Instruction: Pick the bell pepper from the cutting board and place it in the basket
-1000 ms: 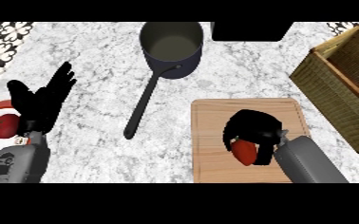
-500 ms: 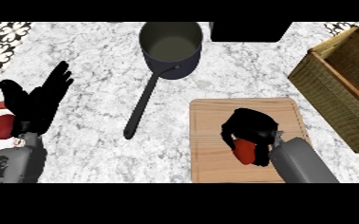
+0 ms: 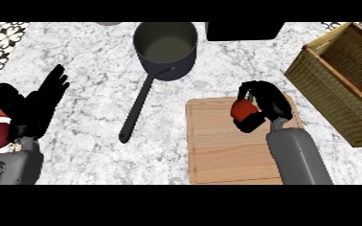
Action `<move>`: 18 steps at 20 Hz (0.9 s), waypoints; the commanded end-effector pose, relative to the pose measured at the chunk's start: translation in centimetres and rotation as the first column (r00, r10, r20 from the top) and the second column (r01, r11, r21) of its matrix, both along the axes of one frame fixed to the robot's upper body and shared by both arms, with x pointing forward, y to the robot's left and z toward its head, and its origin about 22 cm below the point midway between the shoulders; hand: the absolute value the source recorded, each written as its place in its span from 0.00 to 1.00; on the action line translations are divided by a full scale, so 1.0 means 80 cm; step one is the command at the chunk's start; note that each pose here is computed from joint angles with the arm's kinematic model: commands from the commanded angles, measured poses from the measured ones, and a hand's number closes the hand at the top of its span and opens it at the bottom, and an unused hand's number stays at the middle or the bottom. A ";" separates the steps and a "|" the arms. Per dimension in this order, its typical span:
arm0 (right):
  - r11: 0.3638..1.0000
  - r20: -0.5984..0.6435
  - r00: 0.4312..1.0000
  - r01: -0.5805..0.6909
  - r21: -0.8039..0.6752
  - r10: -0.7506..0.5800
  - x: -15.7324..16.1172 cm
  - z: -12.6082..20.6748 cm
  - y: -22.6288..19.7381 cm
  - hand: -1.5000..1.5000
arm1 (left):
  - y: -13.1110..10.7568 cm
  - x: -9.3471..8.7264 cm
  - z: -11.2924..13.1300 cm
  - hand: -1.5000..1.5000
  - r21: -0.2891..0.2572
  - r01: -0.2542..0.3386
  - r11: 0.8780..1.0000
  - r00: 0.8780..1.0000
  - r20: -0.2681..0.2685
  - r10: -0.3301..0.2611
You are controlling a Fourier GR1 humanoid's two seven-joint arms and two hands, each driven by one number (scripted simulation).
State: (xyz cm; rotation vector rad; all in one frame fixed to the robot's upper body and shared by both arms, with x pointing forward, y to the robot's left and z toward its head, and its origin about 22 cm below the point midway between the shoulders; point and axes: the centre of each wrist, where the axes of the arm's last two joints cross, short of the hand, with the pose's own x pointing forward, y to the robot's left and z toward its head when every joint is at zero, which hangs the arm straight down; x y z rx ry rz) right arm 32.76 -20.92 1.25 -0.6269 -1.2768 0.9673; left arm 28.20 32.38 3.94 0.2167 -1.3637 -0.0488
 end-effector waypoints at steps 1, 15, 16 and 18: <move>0.924 0.083 0.934 0.326 0.201 -0.347 0.025 0.048 0.011 1.00 | -0.010 0.004 -0.001 0.50 0.001 0.039 0.999 0.999 0.004 -0.039; 0.655 0.406 0.516 0.635 0.409 -0.754 0.058 0.291 0.188 1.00 | -0.018 0.026 0.020 0.50 0.008 0.071 0.997 0.997 0.009 -0.071; 0.641 0.402 0.503 0.651 0.406 -0.765 0.064 0.296 0.199 1.00 | -0.020 0.020 0.001 0.50 -0.009 0.080 0.997 0.997 0.010 -0.080; 0.622 0.412 0.477 0.687 0.376 -0.776 0.068 0.331 0.206 1.00 | -0.023 0.015 0.001 0.50 0.007 0.076 0.997 0.997 0.006 -0.076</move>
